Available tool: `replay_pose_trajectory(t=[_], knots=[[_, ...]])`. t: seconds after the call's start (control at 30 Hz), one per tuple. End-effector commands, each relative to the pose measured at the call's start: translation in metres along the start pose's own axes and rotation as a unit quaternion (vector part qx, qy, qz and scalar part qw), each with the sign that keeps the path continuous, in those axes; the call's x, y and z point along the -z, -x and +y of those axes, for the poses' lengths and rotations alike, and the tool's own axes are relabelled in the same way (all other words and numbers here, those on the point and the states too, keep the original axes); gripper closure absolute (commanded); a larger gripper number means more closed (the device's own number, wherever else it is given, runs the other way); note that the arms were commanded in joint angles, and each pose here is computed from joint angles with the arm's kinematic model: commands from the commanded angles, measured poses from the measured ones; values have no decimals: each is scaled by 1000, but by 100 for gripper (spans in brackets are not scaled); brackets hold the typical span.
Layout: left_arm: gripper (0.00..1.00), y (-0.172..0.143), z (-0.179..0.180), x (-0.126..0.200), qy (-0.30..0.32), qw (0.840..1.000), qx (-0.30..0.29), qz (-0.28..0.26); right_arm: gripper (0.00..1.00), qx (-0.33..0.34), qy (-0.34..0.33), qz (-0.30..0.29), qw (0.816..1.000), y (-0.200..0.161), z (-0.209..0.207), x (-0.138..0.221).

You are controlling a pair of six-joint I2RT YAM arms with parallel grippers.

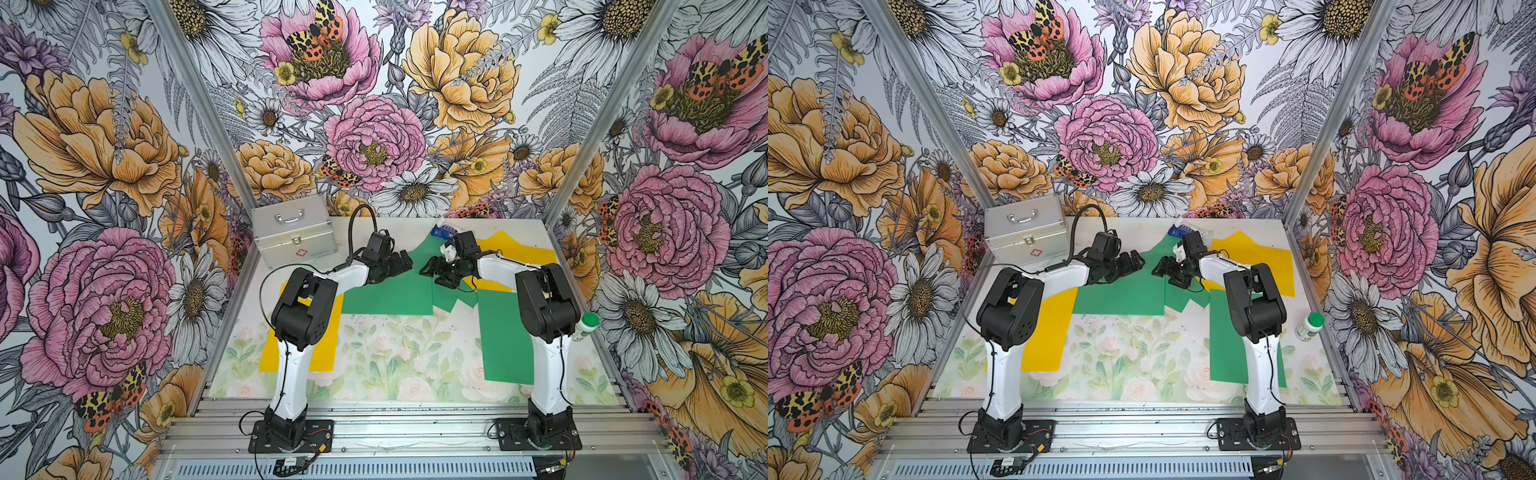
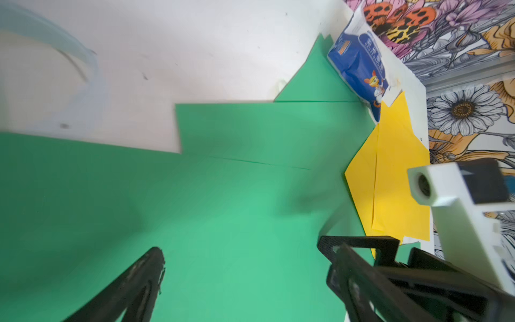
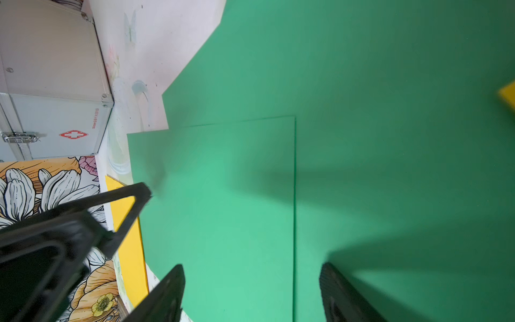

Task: Sort the scattered colored papers by color
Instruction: Pick up the colored paper.

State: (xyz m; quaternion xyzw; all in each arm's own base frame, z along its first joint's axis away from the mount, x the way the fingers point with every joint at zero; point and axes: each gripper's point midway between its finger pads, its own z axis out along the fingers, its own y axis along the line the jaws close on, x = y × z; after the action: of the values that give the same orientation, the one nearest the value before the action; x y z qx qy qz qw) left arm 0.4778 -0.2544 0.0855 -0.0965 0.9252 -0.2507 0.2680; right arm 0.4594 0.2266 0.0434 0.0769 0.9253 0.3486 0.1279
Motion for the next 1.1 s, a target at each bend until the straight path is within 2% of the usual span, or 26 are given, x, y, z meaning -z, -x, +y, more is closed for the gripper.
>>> replay_pose_trajectory(t=[0.0, 0.27, 0.4, 0.73, 1.07], knots=[[2, 25, 30, 43, 70, 996, -33, -36, 21, -24, -65, 30, 997, -24, -39, -12], [2, 16, 119, 63, 163, 986, 7, -29, 21, -11, -43, 38, 998, -27, -24, -10], [2, 13, 144, 57, 182, 983, 24, -18, 21, -7, -39, 48, 998, -34, -19, -13], [2, 17, 154, 22, 187, 982, 30, 0, 21, -3, -50, 73, 996, -62, -17, -24], [2, 2, 139, -5, 135, 989, 51, 28, 21, -12, -38, 96, 995, -74, -13, -41]])
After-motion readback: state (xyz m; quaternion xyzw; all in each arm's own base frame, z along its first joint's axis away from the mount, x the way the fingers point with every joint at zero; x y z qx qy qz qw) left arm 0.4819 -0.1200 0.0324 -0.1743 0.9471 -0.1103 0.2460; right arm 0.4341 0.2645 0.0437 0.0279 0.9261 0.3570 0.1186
